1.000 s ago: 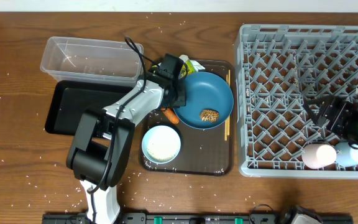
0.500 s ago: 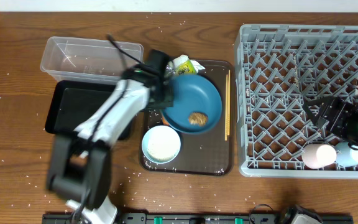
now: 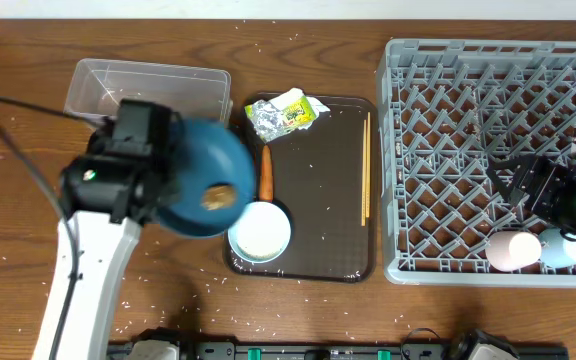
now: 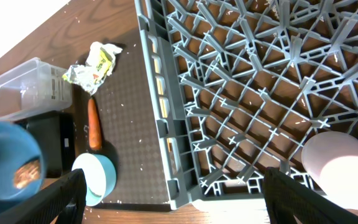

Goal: Sort waste into correct bins and load items into the dishwasher rack
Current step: 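Tilt the blue plate over the black tray to drop the cookie, then hand the blue plate from the left gripper to the right gripper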

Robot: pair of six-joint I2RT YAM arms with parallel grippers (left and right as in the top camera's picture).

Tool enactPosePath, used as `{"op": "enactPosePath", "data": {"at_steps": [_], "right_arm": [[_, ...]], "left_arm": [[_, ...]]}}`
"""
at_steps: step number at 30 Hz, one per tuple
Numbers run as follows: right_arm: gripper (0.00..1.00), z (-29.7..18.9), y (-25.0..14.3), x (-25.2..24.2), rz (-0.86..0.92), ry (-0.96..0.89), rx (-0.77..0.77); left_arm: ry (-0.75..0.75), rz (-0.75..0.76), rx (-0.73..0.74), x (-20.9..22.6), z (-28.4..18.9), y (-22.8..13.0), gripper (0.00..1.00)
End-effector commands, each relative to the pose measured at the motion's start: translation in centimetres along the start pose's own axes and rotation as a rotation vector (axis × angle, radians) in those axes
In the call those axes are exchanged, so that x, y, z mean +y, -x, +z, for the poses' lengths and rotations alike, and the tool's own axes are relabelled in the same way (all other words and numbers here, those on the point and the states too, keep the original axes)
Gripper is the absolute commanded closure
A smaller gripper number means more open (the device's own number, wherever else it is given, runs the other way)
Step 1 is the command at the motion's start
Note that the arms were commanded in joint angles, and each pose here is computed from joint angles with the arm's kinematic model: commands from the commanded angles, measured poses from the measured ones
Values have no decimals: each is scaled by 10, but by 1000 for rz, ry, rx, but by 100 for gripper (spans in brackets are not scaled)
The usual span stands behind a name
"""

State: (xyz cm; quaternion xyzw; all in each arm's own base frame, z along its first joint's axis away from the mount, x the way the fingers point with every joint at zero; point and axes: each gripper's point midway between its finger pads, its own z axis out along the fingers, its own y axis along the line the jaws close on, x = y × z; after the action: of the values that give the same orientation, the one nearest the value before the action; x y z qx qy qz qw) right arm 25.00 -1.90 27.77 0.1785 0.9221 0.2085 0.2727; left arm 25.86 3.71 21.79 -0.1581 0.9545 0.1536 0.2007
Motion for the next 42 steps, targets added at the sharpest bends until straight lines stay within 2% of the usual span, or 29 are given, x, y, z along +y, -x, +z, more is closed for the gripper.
{"op": "enactPosePath", "data": {"at_steps": [1, 4, 11, 17, 21, 32, 34, 38, 42], "right_arm": [[17, 0, 0, 3, -25, 7, 1], [17, 0, 0, 3, -25, 7, 1], [17, 0, -6, 2, -13, 5, 22], [17, 0, -6, 2, -13, 5, 22], [17, 0, -7, 2, -10, 5, 27], [16, 0, -9, 1, -10, -2, 33], [16, 0, -9, 1, -16, -1, 35], [15, -2, -13, 25, -163, 139, 40], [15, -7, -19, 64, -305, 345, 36]], "left_arm": [[300, -61, -113, 57, -10, 21, 94], [448, -97, -162, 74, -9, 34, 94], [629, -32, -162, 69, 17, 53, 94], [882, 147, -321, 49, 5, 85, 94], [885, 156, -358, 35, 8, 90, 94], [926, 201, -369, 38, -2, 94, 94], [868, 184, -360, 35, -1, 91, 94], [523, 158, -306, 0, -6, 78, 94], [143, 71, -337, -33, -43, 75, 94]]}}
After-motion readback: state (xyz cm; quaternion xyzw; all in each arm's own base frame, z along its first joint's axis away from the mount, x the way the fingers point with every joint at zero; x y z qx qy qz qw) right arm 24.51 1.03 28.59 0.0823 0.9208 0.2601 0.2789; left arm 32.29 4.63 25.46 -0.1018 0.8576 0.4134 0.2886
